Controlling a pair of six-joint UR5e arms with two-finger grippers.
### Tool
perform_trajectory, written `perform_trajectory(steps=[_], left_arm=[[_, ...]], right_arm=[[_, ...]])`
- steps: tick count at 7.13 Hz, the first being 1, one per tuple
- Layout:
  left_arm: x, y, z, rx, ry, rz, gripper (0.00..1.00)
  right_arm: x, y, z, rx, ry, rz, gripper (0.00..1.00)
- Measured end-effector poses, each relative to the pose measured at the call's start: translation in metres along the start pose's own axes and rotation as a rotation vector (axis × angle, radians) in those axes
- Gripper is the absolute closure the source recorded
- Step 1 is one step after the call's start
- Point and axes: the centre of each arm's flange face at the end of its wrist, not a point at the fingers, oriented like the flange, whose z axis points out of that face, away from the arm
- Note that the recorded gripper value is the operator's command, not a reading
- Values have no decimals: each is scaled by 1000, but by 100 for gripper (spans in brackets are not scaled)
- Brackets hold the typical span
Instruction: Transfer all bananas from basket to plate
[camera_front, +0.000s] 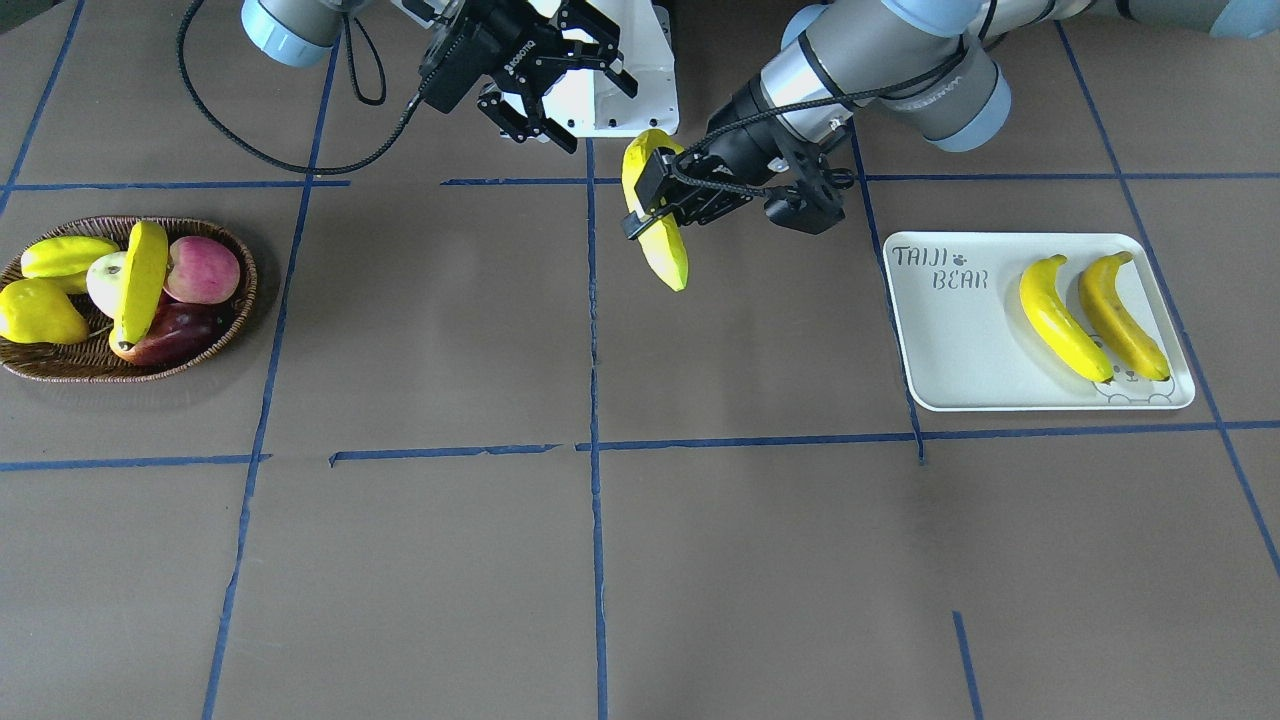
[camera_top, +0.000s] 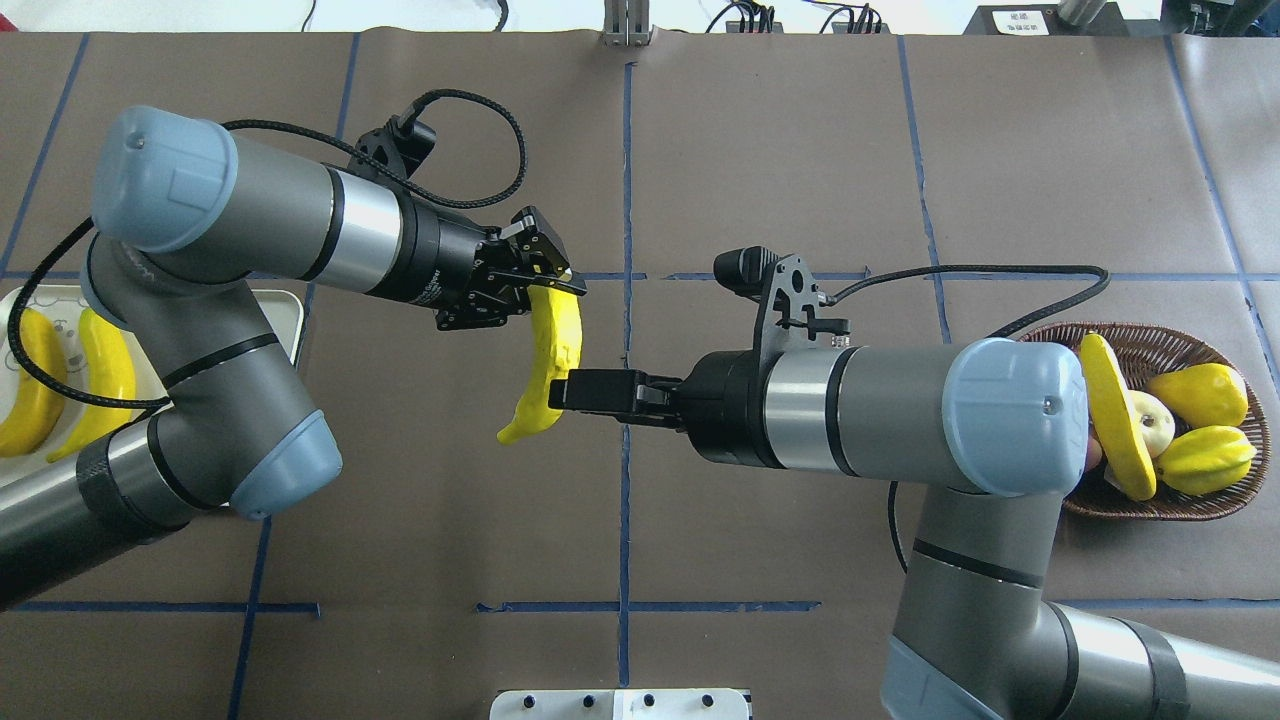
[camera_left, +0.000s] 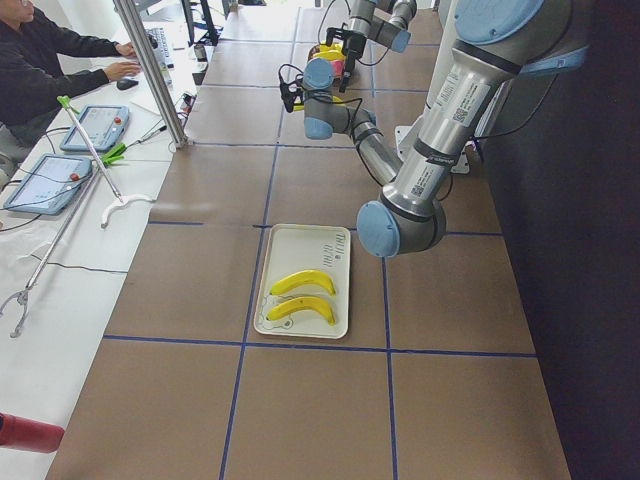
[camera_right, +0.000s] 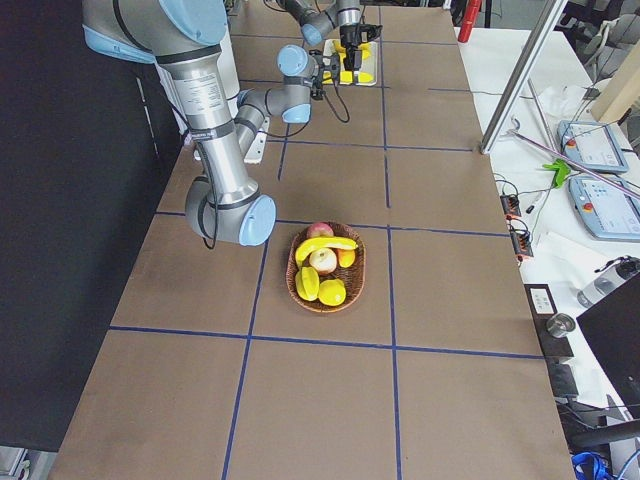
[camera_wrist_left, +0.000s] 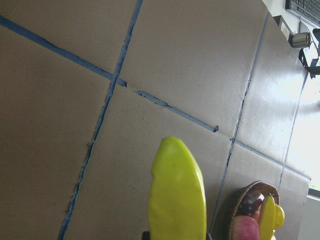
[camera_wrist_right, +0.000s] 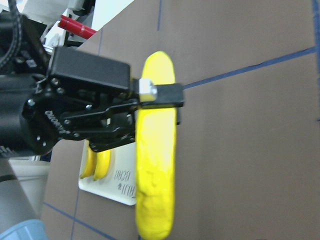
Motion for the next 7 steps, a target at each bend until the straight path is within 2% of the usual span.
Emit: perform_trajectory(steps=[2, 4, 5, 7], left_arm=[[-62, -59, -33, 89, -127, -24, 100], [-164, -105, -76, 166, -307, 17, 100], [-220, -116, -92, 196, -399, 61, 100], [-299, -131, -109, 248, -542, 105, 100]], right_arm=[[15, -24, -12, 33, 219, -8, 0], [35, -49, -20, 33, 407, -101, 0], [45, -61, -26, 35, 456, -142, 0], [57, -77, -35, 45, 494, -167, 0]])
